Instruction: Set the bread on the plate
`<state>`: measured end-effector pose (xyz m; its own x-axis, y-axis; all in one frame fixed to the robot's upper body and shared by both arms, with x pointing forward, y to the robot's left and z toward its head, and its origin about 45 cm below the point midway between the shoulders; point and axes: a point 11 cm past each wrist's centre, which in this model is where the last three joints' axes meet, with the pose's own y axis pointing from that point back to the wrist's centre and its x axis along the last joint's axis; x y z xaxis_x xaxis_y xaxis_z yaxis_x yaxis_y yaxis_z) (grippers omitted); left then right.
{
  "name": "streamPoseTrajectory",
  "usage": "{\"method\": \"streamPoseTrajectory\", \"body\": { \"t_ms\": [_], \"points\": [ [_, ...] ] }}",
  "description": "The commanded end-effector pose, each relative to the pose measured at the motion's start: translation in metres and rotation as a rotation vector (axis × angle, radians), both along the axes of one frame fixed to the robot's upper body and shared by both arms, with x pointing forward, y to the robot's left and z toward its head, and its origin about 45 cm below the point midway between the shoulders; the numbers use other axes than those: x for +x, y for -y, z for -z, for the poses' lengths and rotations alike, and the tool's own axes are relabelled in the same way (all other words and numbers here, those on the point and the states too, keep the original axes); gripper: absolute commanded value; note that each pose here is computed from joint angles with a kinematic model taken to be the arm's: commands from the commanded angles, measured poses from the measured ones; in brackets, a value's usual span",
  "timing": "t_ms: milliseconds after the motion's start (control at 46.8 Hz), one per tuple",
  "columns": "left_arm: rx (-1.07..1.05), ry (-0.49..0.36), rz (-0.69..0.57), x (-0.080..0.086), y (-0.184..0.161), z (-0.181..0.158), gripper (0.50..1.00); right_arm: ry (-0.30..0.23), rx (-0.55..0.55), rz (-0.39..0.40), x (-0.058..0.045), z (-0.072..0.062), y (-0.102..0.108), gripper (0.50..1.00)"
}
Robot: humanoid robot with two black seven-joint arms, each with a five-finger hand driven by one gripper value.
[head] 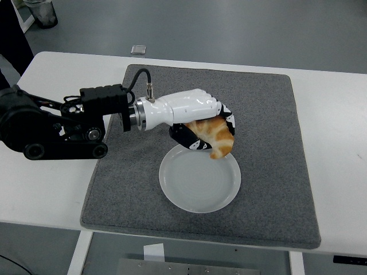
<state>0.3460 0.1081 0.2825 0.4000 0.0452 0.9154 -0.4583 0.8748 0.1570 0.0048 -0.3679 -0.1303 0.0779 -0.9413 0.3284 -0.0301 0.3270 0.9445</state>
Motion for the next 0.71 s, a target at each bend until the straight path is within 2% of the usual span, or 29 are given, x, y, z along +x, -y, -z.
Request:
{"method": "streamPoseTrajectory", "body": {
  "t_ms": [0,299,470,684],
  "points": [
    [0.01,-0.004,0.013,-0.007,-0.002,0.014,0.5,-0.001,0.0,0.0,0.0,0.0,0.0,0.952],
    [0.032,-0.009,0.03,-0.023,-0.012,0.045,0.5,0.001,0.0,0.0,0.001,0.0,0.0,0.952],
    [0.029,0.015,-0.001,-0.018,-0.024,0.061,0.5,-0.001,0.0,0.0,0.0,0.0,0.0,0.952],
    [0.019,0.001,-0.011,-0.019,-0.025,0.074,0.5,0.001,-0.003,0.0,0.001,0.0,0.0,0.952]
  ]
}}
